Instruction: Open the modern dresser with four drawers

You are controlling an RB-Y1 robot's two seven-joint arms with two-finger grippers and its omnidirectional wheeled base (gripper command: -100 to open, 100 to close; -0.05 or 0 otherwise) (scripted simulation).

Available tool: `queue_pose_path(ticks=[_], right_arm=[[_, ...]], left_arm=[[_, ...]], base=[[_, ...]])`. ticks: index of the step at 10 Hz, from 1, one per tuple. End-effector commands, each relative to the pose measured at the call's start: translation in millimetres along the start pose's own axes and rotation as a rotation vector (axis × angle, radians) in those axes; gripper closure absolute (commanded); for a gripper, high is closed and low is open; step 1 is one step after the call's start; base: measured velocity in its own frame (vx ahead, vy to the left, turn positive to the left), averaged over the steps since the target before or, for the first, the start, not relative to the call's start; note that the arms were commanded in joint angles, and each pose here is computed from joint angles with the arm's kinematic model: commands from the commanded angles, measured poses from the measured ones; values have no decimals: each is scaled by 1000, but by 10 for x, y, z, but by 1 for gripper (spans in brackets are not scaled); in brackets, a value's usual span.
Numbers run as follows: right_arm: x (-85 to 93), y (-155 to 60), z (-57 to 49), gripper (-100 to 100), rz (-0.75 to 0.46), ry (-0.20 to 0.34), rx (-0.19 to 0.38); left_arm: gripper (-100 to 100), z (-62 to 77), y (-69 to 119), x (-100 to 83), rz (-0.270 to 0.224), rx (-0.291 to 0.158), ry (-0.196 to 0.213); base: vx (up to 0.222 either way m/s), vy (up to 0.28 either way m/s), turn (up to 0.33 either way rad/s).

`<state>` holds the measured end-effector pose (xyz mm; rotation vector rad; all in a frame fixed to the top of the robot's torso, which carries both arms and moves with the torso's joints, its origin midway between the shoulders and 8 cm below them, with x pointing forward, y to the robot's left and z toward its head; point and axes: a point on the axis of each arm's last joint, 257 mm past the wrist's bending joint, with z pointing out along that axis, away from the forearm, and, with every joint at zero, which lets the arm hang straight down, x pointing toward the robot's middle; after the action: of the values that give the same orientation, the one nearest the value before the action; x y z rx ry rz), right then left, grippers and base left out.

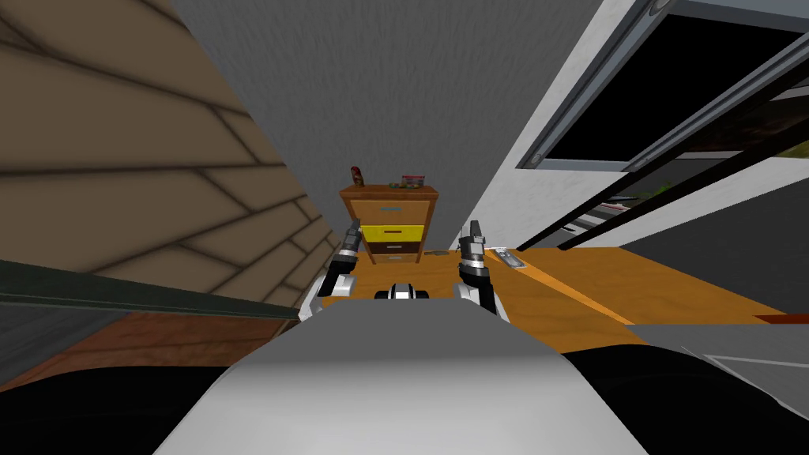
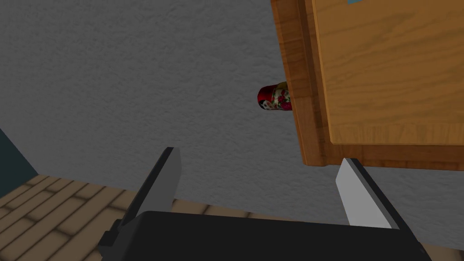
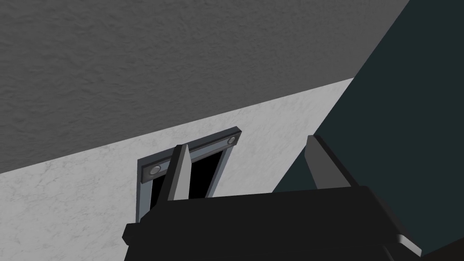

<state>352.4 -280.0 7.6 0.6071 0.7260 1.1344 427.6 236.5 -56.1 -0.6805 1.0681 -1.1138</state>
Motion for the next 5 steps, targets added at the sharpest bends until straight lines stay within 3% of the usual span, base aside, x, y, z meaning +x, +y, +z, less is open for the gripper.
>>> queue_pose_path(ticks=[1, 5], right_arm=[[0, 0, 0, 0, 0, 0, 0], [0, 0, 0, 0, 0, 0, 0]], left_arm=[[-100, 32, 105, 22, -2, -41, 7], [-100, 79, 275, 69, -5, -107, 20]], base=[[86, -5, -25], [111, -17, -23]])
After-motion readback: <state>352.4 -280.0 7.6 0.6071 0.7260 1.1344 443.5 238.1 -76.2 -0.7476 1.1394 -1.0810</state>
